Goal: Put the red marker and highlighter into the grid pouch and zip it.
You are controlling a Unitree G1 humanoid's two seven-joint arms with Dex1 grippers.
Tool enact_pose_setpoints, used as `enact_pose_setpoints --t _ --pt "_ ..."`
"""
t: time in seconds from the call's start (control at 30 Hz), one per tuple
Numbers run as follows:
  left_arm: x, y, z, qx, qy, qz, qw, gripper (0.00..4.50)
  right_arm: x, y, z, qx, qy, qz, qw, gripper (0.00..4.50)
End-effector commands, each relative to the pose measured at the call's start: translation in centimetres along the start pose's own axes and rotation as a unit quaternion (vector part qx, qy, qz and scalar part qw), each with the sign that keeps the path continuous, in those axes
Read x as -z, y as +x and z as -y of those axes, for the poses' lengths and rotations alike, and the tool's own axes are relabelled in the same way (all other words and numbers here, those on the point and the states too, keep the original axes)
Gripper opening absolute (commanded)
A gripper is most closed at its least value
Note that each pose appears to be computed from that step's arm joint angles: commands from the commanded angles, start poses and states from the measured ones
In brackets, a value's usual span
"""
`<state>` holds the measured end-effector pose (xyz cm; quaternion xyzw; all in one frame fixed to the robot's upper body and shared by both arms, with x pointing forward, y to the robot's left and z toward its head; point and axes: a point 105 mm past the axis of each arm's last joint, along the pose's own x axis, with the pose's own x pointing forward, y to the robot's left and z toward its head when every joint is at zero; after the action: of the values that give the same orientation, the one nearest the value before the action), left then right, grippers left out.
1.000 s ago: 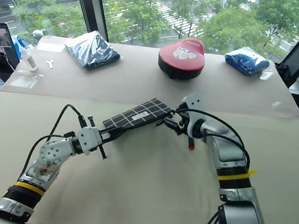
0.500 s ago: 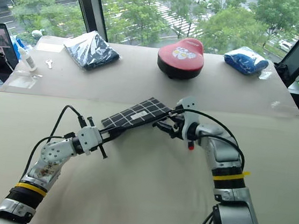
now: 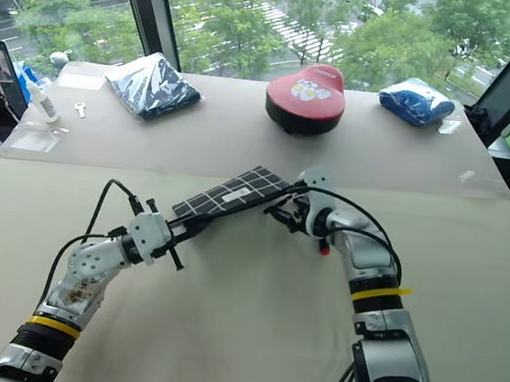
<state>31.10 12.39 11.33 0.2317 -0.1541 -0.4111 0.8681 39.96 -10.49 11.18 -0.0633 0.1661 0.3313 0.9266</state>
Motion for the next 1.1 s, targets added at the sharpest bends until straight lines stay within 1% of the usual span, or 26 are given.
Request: enact_pose_setpoints --t 0.03,0.13,0.17,0.3,0.33,0.37,0.4,0.63,0.77,0.93,1.1 --pt "-1.0 0.0 -0.3 -0.008 0.006 0.018 1.000 0.00 -1.5 0.2 -0.2 -0.003 -0.014 0.025 1.000 3.61" --pt "-1.0 0.0 -0.3 -0.008 0.006 0.018 1.000 0.00 -1.8 0.3 -0.3 -0.007 -0.017 0.034 0.999 2.79" --pt "-1.0 0.1 -0.3 -0.009 0.006 0.018 1.000 0.00 -1.9 0.2 -0.3 -0.010 -0.018 0.037 0.999 2.40" --pt "-1.0 0.1 -0.3 -0.011 0.005 0.019 1.000 0.00 -2.0 0.1 -0.6 -0.018 -0.024 0.040 0.999 1.04" --pt "-0.9 0.2 -0.3 -0.011 0.004 0.019 1.000 0.00 -2.0 0.1 -0.8 -0.025 -0.025 0.042 0.999 0.81" --pt "-0.9 0.2 -0.2 -0.010 0.004 0.019 1.000 0.00 -1.9 0.1 -1.0 -0.030 -0.026 0.043 0.998 0.21" --pt "-0.9 0.2 -0.2 -0.010 0.003 0.019 1.000 0.00 -1.9 0.0 -1.2 -0.033 -0.026 0.044 0.998 0.03" --pt "-0.8 0.6 -0.4 -0.020 -0.004 0.019 1.000 0.00 -2.1 -0.5 -2.2 -0.064 -0.023 0.040 0.997 0.03" --pt "-0.8 0.9 -0.6 -0.027 -0.009 0.020 0.999 0.00 -2.6 -1.3 -5.7 -0.149 -0.026 0.050 0.987 0.03" --pt "-0.9 1.2 -0.5 -0.026 -0.012 0.023 0.999 0.00 -2.0 -0.4 -8.4 -0.183 -0.045 0.030 0.982 0.03" --pt "-1.0 1.5 -0.4 -0.023 -0.017 0.027 0.999 0.00 -2.1 0.2 -10.3 -0.220 -0.062 0.018 0.973 0.03"
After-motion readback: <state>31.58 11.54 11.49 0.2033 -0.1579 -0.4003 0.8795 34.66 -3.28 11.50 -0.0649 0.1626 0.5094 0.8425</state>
